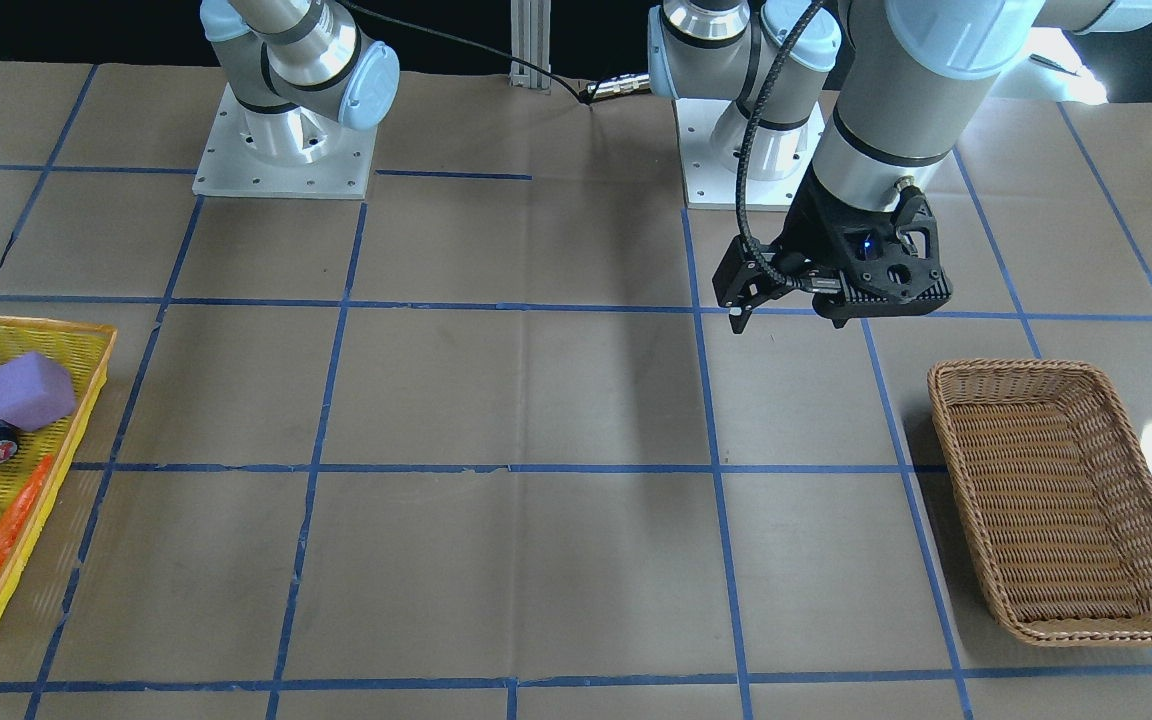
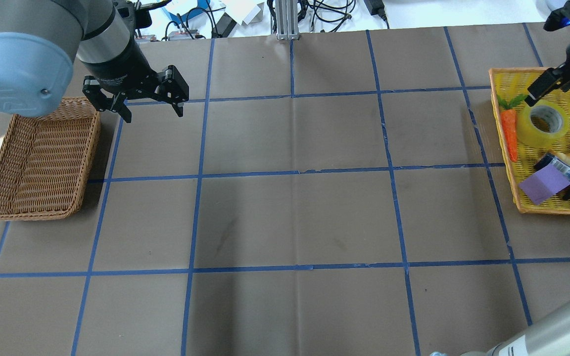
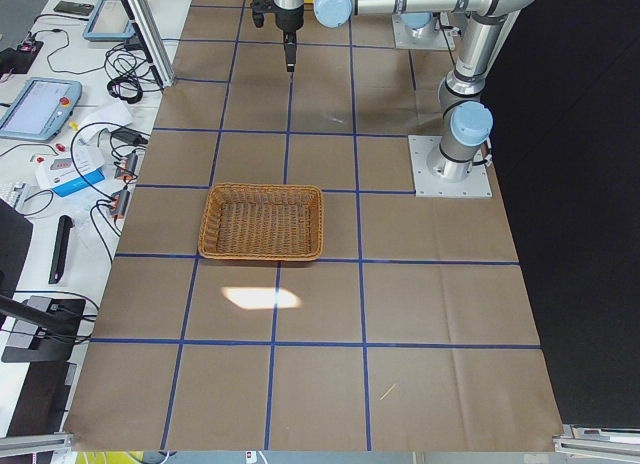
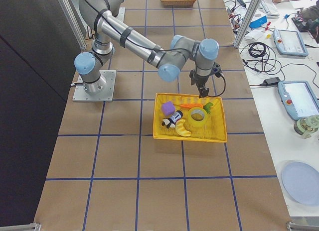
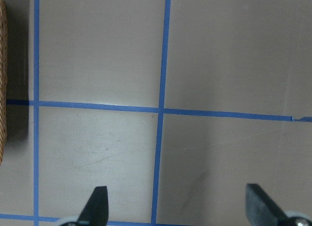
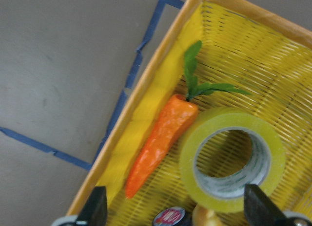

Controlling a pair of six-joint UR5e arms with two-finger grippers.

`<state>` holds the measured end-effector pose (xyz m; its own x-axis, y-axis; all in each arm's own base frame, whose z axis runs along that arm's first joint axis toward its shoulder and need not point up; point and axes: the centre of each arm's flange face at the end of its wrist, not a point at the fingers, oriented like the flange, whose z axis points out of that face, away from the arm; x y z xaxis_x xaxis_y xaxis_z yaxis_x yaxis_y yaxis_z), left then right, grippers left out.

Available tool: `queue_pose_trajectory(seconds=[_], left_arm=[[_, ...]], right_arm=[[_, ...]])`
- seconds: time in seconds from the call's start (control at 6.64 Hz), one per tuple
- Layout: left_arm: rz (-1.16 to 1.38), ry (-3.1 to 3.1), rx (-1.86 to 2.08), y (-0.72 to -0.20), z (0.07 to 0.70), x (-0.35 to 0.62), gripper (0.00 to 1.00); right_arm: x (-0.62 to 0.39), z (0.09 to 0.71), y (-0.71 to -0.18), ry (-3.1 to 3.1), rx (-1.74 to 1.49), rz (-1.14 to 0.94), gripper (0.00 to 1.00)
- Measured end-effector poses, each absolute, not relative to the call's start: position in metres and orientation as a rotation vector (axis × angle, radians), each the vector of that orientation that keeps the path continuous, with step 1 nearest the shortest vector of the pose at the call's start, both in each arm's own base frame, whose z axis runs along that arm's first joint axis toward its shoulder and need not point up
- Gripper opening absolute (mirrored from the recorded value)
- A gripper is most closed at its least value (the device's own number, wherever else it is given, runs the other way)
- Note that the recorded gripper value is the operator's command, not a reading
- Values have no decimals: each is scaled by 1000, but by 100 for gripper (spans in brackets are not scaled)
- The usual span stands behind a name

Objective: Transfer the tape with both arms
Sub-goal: 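Reach the right gripper into the yellow basket and grasp the tape roll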

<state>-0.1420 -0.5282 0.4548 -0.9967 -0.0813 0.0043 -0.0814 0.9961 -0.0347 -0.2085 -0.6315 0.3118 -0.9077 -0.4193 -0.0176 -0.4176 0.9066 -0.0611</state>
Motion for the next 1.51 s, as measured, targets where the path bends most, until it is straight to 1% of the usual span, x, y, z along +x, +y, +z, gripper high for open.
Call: queue_pose_trajectory(seconds=[0.15, 0.3, 0.45, 0.6, 0.75, 0.9, 1.21, 1.51], left_arm=[[55, -3135, 126, -529, 454, -143, 100], [55, -3135, 125, -529, 454, -143, 100], [56, -3136, 125, -529, 454, -143, 100], [56, -3136, 124, -529, 454, -143, 100], [56, -3136, 125, -529, 454, -143, 100], [59, -3136, 126, -529, 455, -143, 100], [62, -3136, 128, -529, 456, -142, 100], [65, -3136, 129, -531, 456, -142, 100]], right_arm=[[-233, 279, -637, 3013, -715, -112, 100], [-241, 253, -638, 2990, -730, -99, 96], [-242, 236, -635, 2975, -726, -69, 83], [-241, 227, -632, 2965, -717, -45, 54], [-239, 220, -628, 2956, -709, -24, 21], [-237, 216, -624, 2952, -700, -8, 6], [-237, 219, -623, 2960, -690, -10, 2], [-234, 245, -621, 2996, -654, -22, 2]])
